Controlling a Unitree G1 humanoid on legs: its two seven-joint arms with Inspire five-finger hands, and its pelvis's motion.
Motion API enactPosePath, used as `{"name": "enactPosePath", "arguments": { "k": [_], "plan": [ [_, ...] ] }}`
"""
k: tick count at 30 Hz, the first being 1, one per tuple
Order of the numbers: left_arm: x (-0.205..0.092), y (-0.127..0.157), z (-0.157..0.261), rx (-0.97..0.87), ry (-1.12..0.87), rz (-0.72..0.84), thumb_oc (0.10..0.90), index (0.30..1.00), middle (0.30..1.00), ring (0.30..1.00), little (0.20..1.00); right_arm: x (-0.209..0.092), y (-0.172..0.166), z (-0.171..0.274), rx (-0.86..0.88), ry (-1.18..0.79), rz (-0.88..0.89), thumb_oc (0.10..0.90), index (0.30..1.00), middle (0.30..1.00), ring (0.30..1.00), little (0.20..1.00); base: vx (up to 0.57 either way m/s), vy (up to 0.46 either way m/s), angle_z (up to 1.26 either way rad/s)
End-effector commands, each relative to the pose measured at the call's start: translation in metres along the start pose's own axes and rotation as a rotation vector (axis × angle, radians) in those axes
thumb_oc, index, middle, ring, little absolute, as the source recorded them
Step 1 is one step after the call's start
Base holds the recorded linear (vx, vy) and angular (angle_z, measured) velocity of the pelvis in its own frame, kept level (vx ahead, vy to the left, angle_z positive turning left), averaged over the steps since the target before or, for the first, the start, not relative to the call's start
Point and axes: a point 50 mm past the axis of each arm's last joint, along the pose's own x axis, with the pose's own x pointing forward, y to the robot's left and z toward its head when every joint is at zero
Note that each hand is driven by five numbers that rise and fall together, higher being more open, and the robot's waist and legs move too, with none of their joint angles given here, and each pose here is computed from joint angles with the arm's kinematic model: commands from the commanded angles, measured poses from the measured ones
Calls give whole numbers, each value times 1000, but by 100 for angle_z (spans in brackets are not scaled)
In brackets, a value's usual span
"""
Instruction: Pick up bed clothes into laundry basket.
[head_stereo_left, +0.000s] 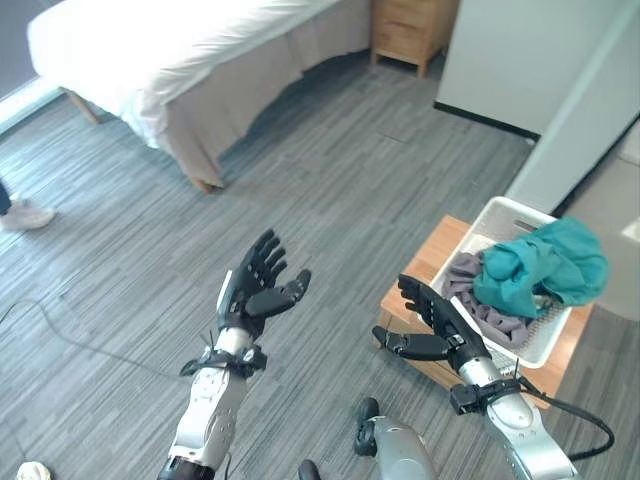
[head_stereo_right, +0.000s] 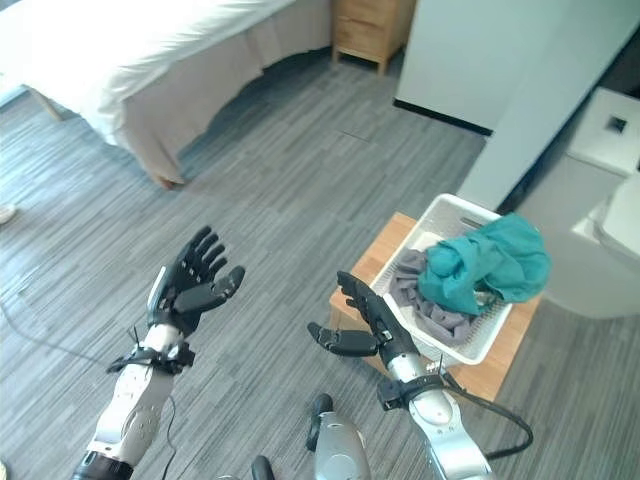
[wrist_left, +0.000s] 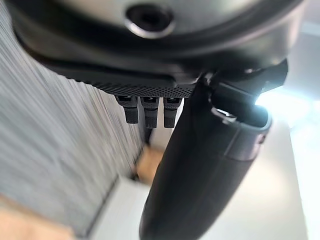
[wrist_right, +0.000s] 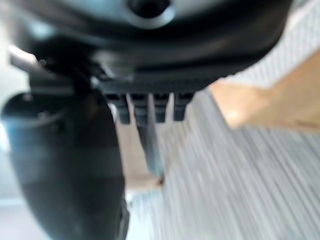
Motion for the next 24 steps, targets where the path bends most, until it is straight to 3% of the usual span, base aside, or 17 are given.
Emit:
{"name": "enactPosePath", "arguments": {
  "k": [1, 8, 10, 16, 24],
  "plan": [
    [-4, 15, 44, 99, -196, -13, 800, 900, 900, 900, 900, 6, 8, 33, 59, -195, 21, 800, 900, 900, 900, 900, -106, 17, 108],
    [-13, 24, 40, 92, -198, 61, 800, 900, 900, 900, 900, 14, 17, 33, 60, -189, 79, 800, 900, 900, 900, 900, -45, -19, 22],
    [-22, 20, 22, -37, -139, 75, 800, 900, 900, 900, 900, 16, 18, 43, 82, -235, 102, 800, 900, 900, 900, 900, -1, -45, -13],
    [-18, 5, 23, 49, -122, -35, 800, 900, 900, 900, 900, 19, 17, 42, 184, -242, 73, 800, 900, 900, 900, 900, -26, -24, -10],
    [-22, 10, 20, 41, -112, -5, 800, 900, 900, 900, 900, 12, 14, 34, 176, -201, 72, 800, 900, 900, 900, 900, 9, -20, -2]
  ]
}}
